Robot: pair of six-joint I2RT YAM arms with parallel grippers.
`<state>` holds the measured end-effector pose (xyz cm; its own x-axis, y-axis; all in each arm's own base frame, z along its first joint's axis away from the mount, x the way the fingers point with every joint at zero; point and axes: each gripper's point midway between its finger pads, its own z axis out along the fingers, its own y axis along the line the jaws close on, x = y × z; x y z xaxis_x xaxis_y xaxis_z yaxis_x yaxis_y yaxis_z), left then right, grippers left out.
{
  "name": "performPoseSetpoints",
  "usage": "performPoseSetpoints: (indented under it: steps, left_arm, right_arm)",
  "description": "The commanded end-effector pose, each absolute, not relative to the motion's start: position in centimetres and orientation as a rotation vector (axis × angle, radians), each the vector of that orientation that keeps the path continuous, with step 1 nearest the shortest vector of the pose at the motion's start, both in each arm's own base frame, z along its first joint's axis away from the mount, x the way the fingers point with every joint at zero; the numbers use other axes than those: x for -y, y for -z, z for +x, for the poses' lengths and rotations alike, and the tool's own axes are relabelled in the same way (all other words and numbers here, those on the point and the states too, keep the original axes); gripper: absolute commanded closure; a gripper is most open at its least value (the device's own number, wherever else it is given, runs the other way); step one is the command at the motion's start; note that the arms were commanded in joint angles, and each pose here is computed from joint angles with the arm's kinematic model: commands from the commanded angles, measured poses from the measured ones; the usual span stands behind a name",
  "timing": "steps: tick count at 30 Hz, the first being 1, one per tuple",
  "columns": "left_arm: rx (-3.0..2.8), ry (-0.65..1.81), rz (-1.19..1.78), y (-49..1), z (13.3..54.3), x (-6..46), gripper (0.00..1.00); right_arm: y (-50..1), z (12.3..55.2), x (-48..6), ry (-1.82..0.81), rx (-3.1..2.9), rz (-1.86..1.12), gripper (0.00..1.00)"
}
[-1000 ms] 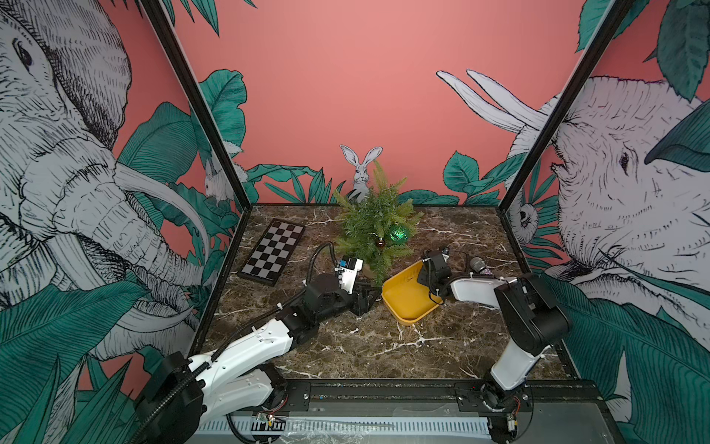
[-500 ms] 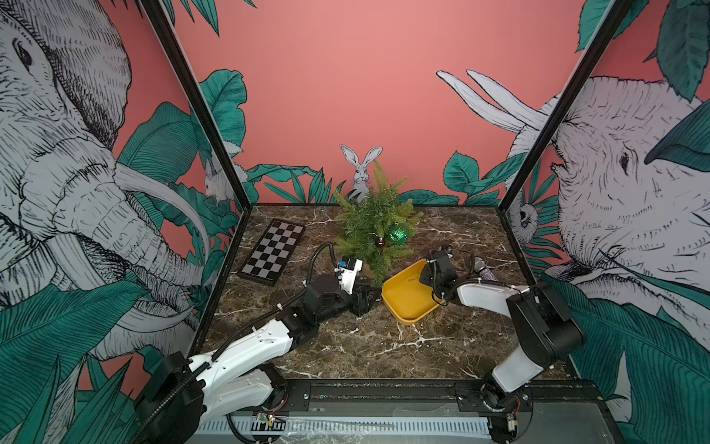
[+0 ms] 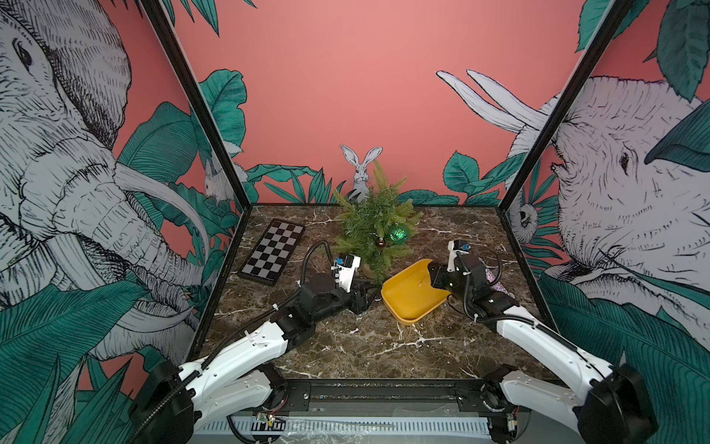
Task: Decorate the small christmas tree with ornaments
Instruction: Pick up an ornament from the container.
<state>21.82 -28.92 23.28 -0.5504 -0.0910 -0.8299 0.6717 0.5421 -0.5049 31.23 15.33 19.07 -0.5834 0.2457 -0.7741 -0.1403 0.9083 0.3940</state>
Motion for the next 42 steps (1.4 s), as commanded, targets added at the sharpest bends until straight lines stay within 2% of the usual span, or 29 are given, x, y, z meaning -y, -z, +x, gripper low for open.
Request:
performPoseSetpoints:
  steps: [1,14,21,27,33,42]
  left_arm:
    - [-1.81,1.127,0.493,-26.8,21.7,29.3,0.48]
    - [-1.683,1.118,0.674,-34.1,21.3,32.3,0.54]
    - [-1.63,1.055,0.804,-37.3,22.0,34.3,0.51]
    - [-1.601,1.058,0.855,-38.2,22.2,36.5,0.5]
    - [-1.586,0.968,0.905,-37.9,21.6,38.7,0.56]
    - [-1.554,0.796,0.863,-37.6,21.9,40.6,0.56]
  right_arm:
    - [-21.5,29.1,-16.7,-0.572,-2.144,-0.081,0.74]
    - [-32.7,26.4,-20.4,-0.843,-2.049,-0.256,0.73]
    - [-37.2,25.8,-21.1,-0.91,-1.993,-0.284,0.73]
    - [-38.2,25.6,-21.0,-0.952,-1.972,-0.235,0.72]
    - [-38.5,25.9,-20.7,-0.966,-1.964,-0.176,0.72]
    - [-38.7,26.1,-20.4,-0.984,-1.941,-0.119,0.72]
